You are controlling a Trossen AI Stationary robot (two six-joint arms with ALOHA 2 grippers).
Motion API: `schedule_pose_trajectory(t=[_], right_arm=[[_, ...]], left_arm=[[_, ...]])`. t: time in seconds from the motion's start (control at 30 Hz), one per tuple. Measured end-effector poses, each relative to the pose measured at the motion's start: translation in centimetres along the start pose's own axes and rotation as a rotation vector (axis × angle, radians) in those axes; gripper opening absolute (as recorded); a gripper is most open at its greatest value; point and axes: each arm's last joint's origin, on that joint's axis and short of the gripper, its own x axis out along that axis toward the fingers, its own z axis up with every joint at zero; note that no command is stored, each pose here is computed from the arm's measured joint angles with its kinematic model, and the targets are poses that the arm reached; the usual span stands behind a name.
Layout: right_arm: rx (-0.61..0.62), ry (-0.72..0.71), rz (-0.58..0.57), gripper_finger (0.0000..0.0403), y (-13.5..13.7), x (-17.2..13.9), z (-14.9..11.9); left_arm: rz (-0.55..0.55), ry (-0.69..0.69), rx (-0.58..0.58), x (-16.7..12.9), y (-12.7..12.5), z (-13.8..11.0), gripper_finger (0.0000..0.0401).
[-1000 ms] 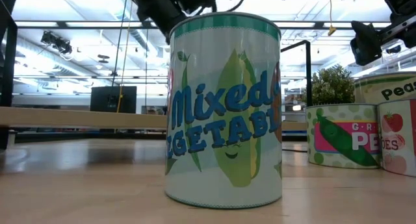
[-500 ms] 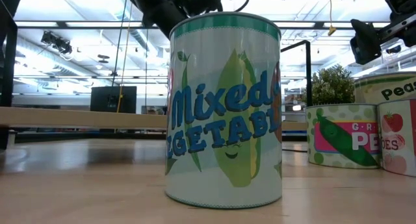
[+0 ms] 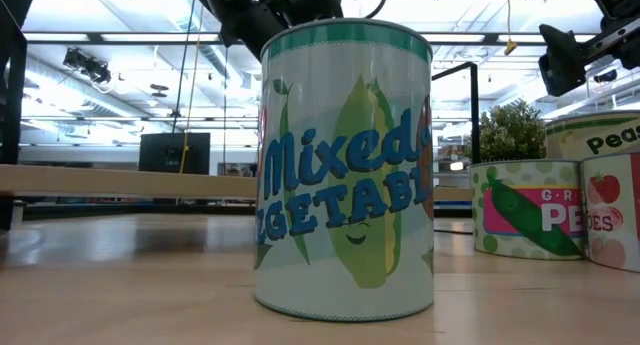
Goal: Pick and place cans onto a shelf
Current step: Put the large canned peaches on the shelf, then adjust the large canned carrots on the shelf
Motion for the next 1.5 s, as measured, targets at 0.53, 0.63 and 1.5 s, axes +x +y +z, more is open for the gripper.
schedule_pose_trajectory(t=[0.53,0.63,1.5], right_arm=[[0.000,0.000,0.000,0.0383,0.0,0.0,0.0],[0.000,0.000,0.000,0.0383,0.0,0.0,0.0],[0.000,0.000,0.000,0.0383,0.0,0.0,0.0]], left_arm=[[0.018,-0.048,0.036,-3.3,0.3,1.3,0.0394],[0.014,-0.061,0.037,-4.3,0.3,1.6,0.0394],[0.176,-0.145,0.304,-7.4,-10.2,0.4,0.0389]])
